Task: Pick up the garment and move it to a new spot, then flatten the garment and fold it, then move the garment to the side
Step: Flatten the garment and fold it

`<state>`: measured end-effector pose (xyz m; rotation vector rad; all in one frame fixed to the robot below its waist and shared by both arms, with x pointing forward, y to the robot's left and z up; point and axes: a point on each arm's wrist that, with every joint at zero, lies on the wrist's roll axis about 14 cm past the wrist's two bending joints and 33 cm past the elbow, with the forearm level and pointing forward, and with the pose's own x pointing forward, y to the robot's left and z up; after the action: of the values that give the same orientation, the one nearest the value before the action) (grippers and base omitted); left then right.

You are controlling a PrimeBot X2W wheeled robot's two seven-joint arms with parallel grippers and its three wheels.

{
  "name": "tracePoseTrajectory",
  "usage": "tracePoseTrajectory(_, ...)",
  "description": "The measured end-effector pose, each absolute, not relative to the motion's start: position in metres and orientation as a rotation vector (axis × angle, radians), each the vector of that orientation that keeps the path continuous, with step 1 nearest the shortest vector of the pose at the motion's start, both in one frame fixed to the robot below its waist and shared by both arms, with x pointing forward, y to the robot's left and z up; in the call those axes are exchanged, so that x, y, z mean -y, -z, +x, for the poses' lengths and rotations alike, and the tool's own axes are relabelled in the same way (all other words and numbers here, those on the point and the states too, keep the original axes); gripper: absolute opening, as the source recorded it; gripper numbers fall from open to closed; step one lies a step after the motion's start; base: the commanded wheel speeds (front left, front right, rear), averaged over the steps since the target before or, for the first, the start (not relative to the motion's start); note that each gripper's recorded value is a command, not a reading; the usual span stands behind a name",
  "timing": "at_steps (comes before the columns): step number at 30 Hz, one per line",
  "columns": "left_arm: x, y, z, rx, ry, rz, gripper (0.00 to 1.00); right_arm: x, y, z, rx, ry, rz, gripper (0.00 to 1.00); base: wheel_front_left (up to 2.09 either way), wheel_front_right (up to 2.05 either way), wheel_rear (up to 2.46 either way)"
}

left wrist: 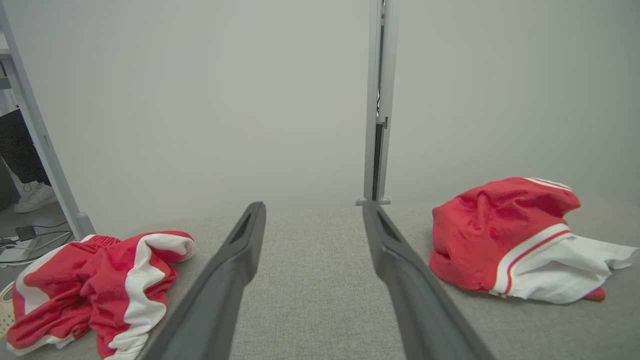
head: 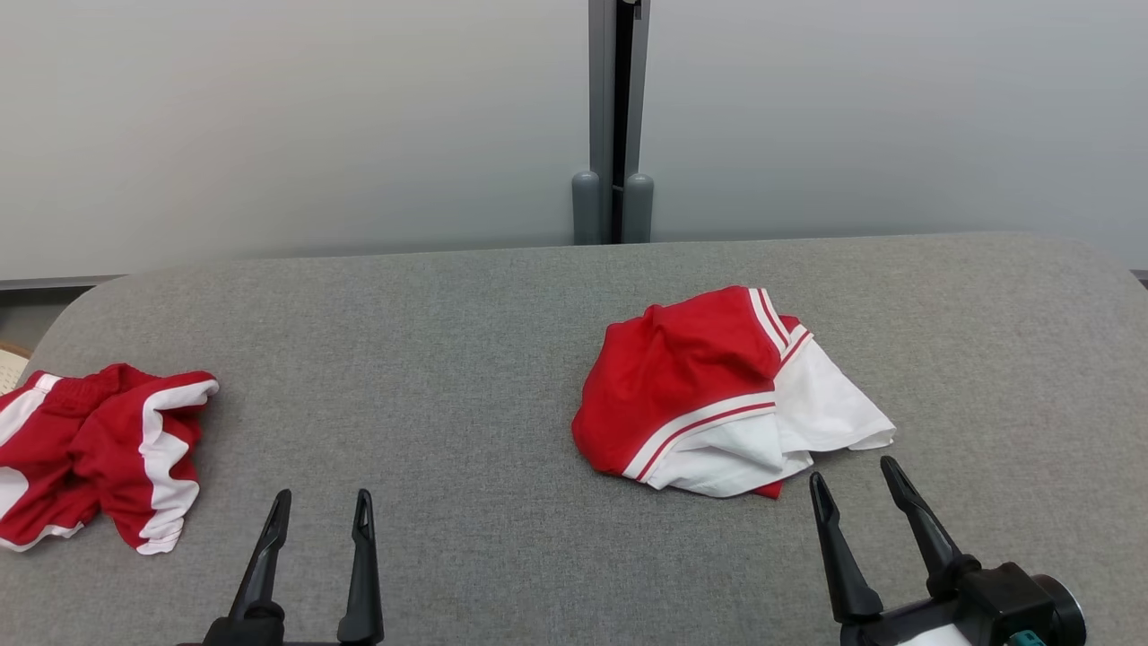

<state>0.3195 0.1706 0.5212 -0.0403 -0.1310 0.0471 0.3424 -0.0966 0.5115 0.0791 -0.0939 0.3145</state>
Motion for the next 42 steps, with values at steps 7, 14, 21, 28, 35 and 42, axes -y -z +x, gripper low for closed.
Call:
tracePoseTrajectory(7, -0.157, -0.514, 0.321, 0.108, 0.009, -0.039, 1.0, 0.102, -0.51, 0.344, 0.089, -0.298, 0.08, 1.0, 0.0, 0.0, 0.0)
tracePoseTrajectory(14, -0.092, -0.51, 0.345, 0.094, 0.278, -0.034, 1.0, 0.129, -0.502, 0.352, 0.07, -0.222, 0.022, 1.0, 0.0, 0.0, 0.0)
tracePoseTrajectory(21, -0.008, -0.519, 0.384, 0.126, 0.584, 0.023, 1.0, 0.155, -0.5, 0.372, 0.066, -0.143, 0.013, 1.0, 0.0, 0.0, 0.0)
tracePoseTrajectory(28, 0.066, -0.502, 0.416, 0.11, 0.843, 0.119, 1.0, 0.173, -0.481, 0.389, 0.013, -0.089, 0.018, 1.0, 0.0, 0.0, 0.0)
tracePoseTrajectory(35, 0.109, -0.484, 0.445, 0.112, 0.934, 0.226, 1.0, 0.193, -0.467, 0.397, -0.025, -0.026, 0.032, 1.0, 0.0, 0.0, 0.0)
tracePoseTrajectory(42, 0.135, -0.465, 0.463, 0.175, 0.995, 0.41, 1.0, 0.209, -0.456, 0.4, -0.055, 0.022, 0.036, 1.0, 0.0, 0.0, 0.0)
